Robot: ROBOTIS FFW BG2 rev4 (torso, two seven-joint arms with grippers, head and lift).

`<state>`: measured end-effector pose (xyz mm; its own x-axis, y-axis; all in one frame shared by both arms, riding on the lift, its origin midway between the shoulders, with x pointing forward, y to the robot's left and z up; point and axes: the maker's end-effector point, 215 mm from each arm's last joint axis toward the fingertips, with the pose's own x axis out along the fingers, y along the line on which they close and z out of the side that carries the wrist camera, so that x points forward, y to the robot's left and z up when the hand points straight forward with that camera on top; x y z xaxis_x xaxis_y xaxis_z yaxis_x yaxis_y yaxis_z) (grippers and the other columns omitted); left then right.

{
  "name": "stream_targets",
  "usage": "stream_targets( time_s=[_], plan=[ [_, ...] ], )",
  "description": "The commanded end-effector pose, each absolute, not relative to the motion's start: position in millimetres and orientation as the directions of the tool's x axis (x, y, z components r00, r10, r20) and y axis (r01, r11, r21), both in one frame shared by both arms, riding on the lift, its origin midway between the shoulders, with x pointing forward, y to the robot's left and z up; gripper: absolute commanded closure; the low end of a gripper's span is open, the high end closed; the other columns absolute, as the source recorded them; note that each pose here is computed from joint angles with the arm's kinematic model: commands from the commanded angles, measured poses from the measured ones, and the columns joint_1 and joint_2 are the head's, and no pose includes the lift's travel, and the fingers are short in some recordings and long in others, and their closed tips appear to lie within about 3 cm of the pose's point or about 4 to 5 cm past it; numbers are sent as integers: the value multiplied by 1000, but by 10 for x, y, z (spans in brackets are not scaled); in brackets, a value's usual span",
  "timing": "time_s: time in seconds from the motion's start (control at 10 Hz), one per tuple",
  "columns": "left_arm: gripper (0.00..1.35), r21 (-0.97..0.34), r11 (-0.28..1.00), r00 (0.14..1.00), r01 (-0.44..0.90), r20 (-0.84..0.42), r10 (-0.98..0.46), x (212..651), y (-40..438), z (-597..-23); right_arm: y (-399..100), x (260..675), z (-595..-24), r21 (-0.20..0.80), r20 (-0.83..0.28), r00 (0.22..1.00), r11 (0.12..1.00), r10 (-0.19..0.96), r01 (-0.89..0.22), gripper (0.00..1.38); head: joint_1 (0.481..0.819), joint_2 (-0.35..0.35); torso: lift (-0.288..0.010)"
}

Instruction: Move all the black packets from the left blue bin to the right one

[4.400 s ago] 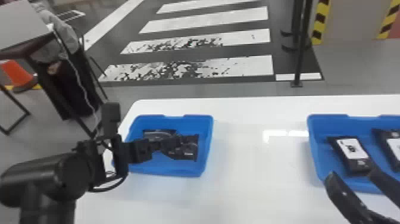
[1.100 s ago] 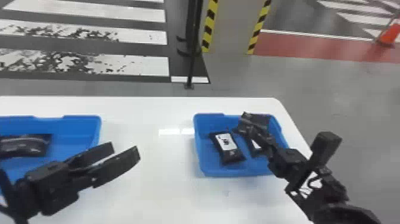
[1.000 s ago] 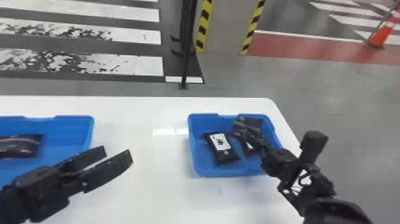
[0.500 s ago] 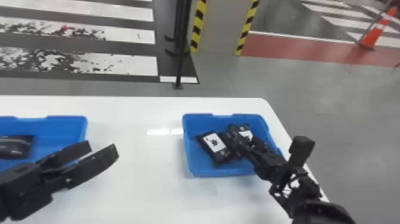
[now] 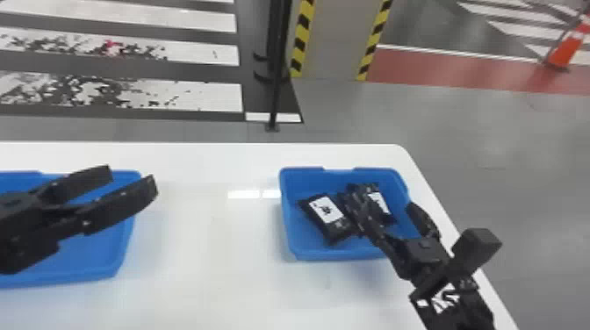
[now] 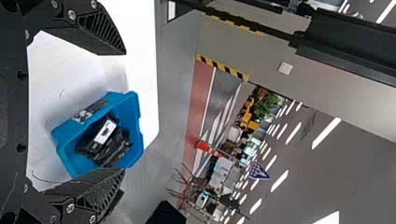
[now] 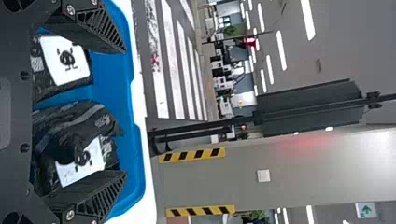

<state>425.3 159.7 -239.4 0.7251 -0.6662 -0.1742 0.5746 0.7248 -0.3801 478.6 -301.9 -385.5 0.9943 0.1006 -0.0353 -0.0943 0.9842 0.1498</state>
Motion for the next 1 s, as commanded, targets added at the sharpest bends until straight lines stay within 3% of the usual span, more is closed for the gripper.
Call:
stream_targets(
  time_s=[0.0,0.3,0.9],
  plan=[
    [170,-299,787,777,540,-183,-602,4467,1923,-2249,-2622,4650,-3686,188,35,988,970,152,-156,107,695,-193,-140],
    [168,-184,872,855,454,-184,-484,4974,2566,-1993,-2436,4476,-3530,221,95,981,958,167,-184,107,695,-38,-140],
    [173,-150,966,894,212,-369,-254,5769,3774,-2397,-2333,4360,-3433,245,113,974,945,194,-217,110,695,126,-140]
  ],
)
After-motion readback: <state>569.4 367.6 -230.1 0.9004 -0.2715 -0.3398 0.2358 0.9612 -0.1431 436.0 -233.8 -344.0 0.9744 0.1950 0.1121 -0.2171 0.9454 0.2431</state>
